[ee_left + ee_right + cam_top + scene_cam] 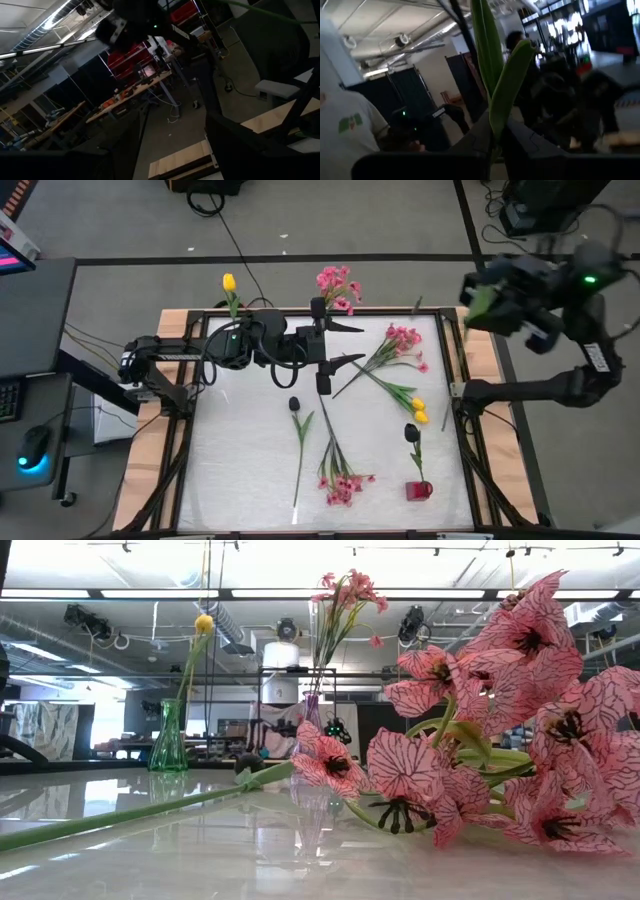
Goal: Sort flowers into vase by color
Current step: Put the left black flower into the red vase
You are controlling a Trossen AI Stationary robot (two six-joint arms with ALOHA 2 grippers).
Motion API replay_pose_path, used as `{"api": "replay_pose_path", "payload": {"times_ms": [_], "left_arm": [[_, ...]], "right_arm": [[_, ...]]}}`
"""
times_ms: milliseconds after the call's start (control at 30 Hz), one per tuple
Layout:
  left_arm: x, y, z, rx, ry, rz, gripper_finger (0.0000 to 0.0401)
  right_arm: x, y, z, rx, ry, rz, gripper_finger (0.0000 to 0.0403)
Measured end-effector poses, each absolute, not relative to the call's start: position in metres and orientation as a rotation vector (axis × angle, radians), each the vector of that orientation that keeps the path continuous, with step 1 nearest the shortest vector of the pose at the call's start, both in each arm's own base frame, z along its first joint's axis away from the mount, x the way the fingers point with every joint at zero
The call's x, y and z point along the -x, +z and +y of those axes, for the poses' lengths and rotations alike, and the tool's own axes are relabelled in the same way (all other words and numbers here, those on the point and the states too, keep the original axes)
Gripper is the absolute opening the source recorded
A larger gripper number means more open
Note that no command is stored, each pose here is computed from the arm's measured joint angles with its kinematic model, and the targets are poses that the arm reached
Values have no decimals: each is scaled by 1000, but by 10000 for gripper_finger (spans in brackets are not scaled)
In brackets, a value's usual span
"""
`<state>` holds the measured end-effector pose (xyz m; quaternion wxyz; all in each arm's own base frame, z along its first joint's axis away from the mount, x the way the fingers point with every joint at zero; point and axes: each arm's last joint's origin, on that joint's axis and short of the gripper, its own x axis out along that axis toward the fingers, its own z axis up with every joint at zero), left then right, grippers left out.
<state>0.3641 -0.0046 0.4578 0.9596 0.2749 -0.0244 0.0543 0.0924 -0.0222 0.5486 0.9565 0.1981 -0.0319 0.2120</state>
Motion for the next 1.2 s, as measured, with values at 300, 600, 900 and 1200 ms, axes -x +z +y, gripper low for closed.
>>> {"api": "replay_pose_path", "payload": {"times_ms": [300,600,900,1200], "left_arm": [[-364,458,-5,-557,110,-49,233],[-364,458,-5,-557,110,-49,233],[-364,458,-5,-557,110,-49,233],[-365,457,-5,-557,110,-49,233]], "right_arm": [[-41,552,4,-102,421,-199,42],[-26,536,12,-172,426,-78,42],[-19,533,15,-177,400,-74,42],[-20,525,15,-182,393,-13,42]]}}
